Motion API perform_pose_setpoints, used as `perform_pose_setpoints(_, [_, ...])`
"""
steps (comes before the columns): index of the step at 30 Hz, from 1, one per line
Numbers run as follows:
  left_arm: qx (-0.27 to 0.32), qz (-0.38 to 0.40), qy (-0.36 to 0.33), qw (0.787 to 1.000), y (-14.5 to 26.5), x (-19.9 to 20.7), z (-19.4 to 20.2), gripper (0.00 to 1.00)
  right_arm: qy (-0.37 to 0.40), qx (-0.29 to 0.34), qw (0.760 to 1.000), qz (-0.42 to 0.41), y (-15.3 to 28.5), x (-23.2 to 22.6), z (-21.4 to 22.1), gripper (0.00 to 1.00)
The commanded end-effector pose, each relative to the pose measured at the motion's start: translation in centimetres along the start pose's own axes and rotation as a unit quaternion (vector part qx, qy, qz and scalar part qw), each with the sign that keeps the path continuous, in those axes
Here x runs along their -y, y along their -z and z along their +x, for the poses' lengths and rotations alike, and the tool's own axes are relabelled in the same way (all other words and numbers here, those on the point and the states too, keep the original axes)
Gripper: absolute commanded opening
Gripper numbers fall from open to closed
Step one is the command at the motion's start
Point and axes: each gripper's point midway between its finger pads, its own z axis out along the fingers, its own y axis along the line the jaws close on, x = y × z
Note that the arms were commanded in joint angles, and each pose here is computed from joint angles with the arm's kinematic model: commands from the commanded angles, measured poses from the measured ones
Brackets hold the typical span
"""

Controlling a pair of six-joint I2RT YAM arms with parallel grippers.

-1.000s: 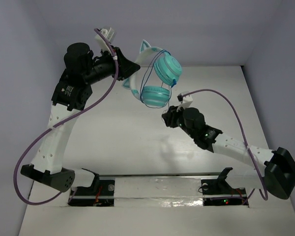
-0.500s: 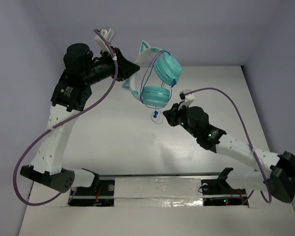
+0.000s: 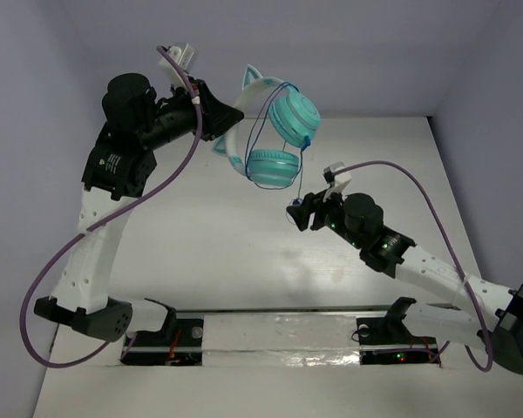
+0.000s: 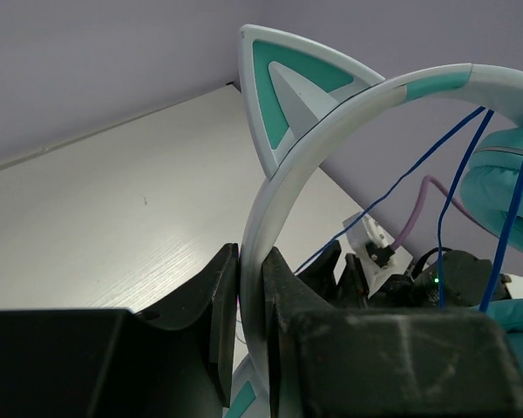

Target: Wrap the headphones

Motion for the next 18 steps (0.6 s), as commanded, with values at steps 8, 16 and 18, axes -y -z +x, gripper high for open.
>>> perform_pose_setpoints(8, [0.071, 0.068, -0.029, 0.995, 3.7, 5.3, -4.4, 0.00, 0.010, 0.004, 0.997, -0.075, -2.2, -2.7, -0.2, 0.50])
perform_pose_setpoints(16, [0.069, 0.064, -0.032, 0.995, 4.5, 5.8, -4.5, 0.00, 0.012, 0.018, 0.997, -0.068, -4.9, -2.6, 0.0, 0.70])
perform_pose_setpoints(18, [0.071, 0.062, -0.035, 0.995, 4.6, 5.8, -4.5, 0.00, 0.011, 0.024, 0.997, -0.071, -4.5, -2.7, -0.2, 0.74])
